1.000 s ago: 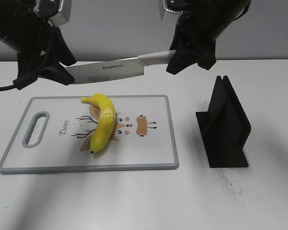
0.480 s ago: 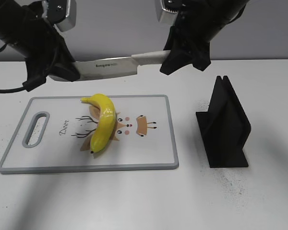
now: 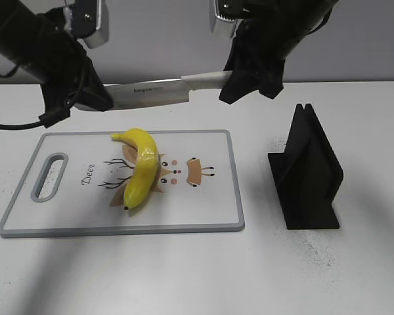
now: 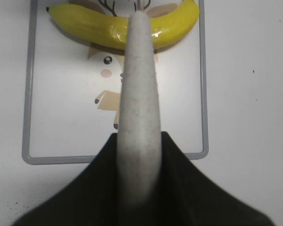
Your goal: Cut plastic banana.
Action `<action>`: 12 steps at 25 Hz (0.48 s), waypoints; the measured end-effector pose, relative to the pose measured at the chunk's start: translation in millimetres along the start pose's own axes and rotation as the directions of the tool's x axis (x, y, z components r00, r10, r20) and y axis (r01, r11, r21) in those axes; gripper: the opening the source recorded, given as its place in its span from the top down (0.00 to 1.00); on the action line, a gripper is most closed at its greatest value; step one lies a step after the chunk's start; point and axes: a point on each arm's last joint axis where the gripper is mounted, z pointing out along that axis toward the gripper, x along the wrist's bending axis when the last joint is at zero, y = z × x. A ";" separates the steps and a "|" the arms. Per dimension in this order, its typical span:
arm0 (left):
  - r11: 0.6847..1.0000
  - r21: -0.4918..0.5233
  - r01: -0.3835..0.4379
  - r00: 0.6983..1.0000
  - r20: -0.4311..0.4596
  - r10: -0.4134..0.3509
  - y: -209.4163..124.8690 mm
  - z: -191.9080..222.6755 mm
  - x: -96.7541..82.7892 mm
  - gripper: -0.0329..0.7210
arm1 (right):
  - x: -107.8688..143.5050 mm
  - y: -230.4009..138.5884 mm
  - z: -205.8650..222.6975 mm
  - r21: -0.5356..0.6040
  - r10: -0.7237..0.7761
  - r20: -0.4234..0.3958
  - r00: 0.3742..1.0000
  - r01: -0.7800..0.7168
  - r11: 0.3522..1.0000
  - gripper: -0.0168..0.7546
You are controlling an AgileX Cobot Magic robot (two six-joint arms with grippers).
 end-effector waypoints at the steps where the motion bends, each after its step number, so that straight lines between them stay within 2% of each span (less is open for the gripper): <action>1: 1.000 0.006 0.006 1.000 0.001 -0.006 -2.4 7.0 1.5 0.97 | -1.2 -2.6 5.2 0.018 0.008 -0.002 1.000 -0.008 1.000 0.77; 5: 0.997 0.046 0.064 0.996 0.065 -0.067 -23.3 55.9 3.4 0.97 | -4.3 -30.9 54.5 0.139 0.102 -0.073 0.992 -0.091 0.986 0.76; 8: 0.978 0.119 0.169 0.974 0.132 -0.184 -48.5 105.0 -2.6 0.96 | 1.7 -53.9 106.7 0.241 0.159 -0.131 0.979 -0.124 0.963 0.76; 12: 0.972 0.159 0.171 0.971 0.139 -0.193 -48.1 109.7 -0.8 0.96 | 9.1 -56.4 128.2 0.333 0.163 -0.137 0.977 -0.110 0.937 0.76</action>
